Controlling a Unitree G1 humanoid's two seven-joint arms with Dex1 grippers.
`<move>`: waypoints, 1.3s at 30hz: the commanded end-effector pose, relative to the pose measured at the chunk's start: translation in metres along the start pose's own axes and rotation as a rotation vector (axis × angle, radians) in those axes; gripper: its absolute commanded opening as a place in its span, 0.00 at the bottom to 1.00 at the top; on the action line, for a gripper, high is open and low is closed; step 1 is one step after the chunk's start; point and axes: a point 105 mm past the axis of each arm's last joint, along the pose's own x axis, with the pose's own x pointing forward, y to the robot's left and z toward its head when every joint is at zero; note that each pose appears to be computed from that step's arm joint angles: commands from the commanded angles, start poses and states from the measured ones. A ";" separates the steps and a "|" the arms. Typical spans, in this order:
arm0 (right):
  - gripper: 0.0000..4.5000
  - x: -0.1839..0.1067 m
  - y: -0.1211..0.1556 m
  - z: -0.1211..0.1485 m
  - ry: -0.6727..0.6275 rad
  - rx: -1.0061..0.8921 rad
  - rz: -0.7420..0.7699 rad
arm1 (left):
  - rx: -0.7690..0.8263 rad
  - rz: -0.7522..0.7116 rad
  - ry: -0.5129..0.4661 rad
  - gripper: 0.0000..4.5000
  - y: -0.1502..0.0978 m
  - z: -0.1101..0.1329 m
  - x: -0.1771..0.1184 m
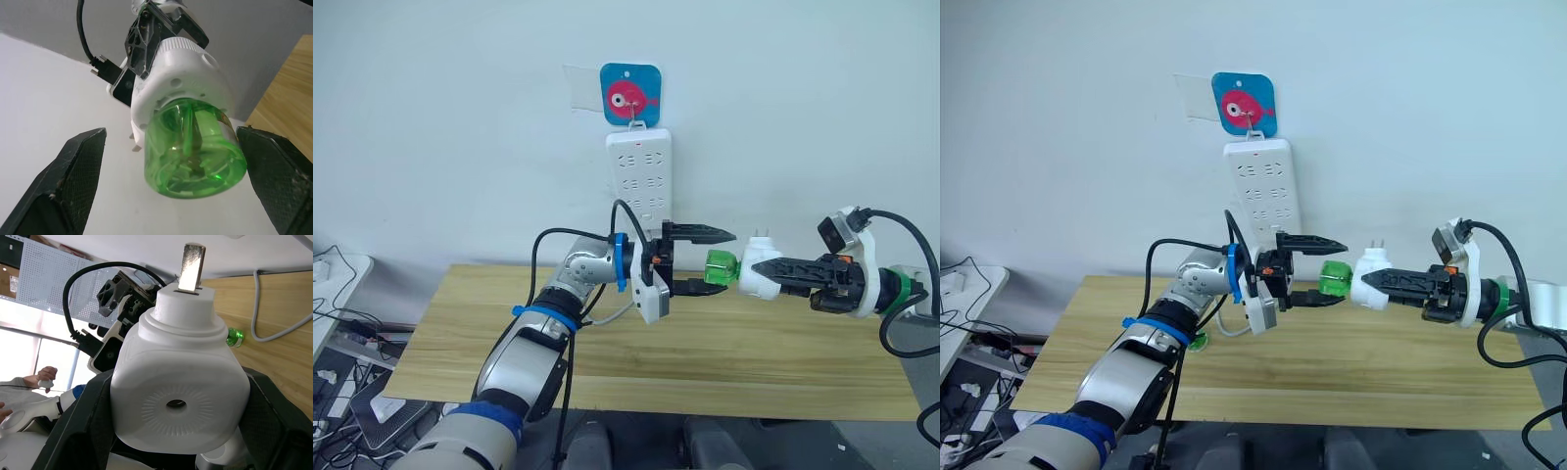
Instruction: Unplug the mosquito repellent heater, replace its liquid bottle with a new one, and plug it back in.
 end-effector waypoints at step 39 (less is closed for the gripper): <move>0.67 0.011 0.010 -0.019 0.117 -0.173 -0.050 | -2.491 -0.183 -0.102 0.50 -0.014 0.017 -0.047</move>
